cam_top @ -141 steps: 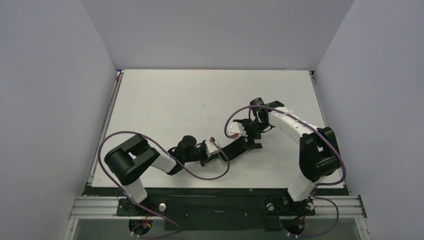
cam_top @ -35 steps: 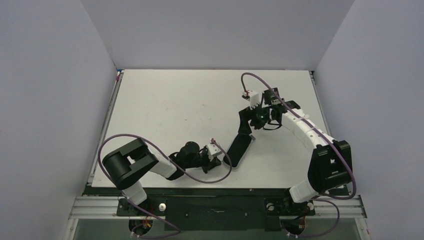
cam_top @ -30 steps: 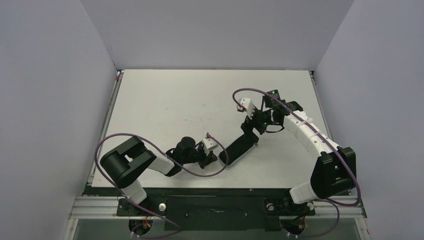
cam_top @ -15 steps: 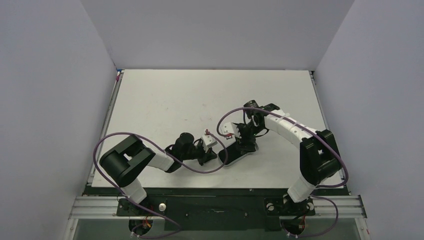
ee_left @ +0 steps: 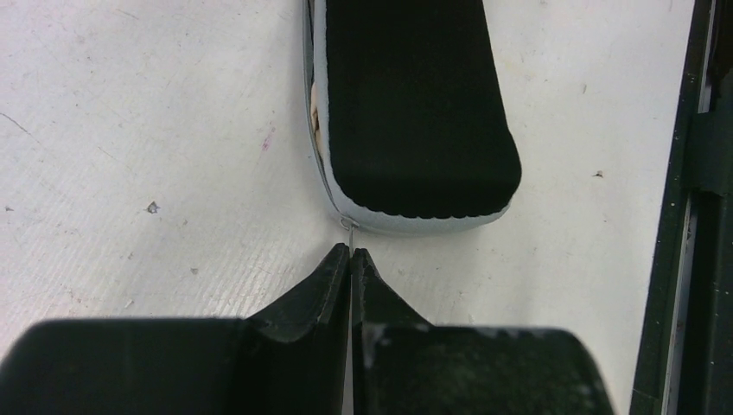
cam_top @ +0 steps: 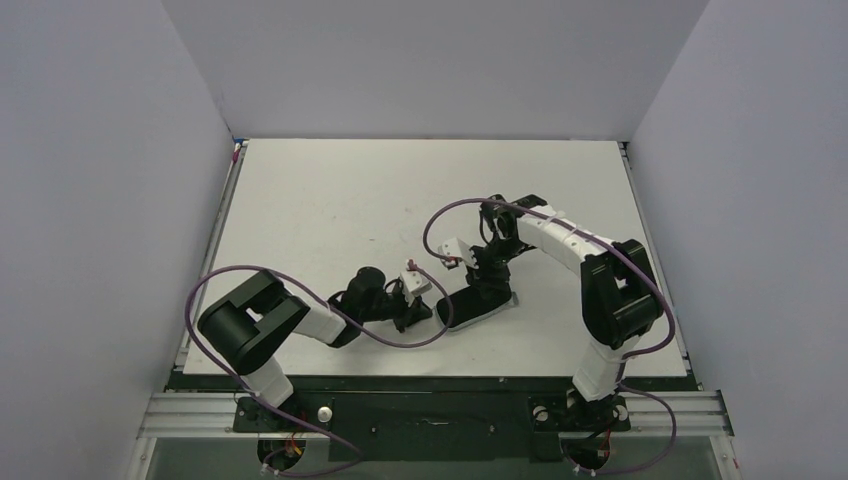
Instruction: Open the umbrella
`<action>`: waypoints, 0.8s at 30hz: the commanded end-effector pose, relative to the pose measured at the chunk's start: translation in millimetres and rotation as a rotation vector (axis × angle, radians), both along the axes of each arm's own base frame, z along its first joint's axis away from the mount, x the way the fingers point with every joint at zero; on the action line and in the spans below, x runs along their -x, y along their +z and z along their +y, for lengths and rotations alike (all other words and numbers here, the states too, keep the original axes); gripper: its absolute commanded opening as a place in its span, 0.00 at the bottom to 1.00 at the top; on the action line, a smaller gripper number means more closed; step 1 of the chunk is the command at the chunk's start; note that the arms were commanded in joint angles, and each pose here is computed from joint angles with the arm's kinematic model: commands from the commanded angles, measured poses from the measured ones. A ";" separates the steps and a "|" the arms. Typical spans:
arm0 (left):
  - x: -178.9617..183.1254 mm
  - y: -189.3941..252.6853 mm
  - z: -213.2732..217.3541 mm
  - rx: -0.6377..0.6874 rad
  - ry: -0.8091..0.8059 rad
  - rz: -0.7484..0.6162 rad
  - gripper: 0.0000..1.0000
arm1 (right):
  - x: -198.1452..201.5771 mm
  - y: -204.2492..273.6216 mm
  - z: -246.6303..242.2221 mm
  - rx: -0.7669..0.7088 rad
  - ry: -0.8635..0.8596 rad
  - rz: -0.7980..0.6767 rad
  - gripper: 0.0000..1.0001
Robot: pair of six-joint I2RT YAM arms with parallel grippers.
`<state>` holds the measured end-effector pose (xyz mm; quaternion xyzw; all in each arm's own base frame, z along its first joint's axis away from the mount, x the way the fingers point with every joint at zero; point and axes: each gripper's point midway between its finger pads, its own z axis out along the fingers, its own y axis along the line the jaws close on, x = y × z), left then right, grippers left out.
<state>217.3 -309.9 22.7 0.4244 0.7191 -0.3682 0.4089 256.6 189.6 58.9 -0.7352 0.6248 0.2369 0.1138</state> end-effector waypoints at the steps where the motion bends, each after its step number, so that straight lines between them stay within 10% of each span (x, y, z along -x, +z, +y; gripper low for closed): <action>1: 9.6 14.7 -2.9 0.049 -0.042 -0.019 0.00 | -11.8 -12.8 -22.3 0.089 -0.088 -0.025 0.31; 12: 35.2 14.8 -16.2 0.040 -0.120 -0.029 0.00 | -24.7 -15.5 -22.0 0.107 -0.299 -0.009 0.01; 24: 29.6 18.2 -24.3 0.043 -0.055 -0.072 0.00 | -40.0 -11.5 -9.6 0.050 -0.682 0.106 0.00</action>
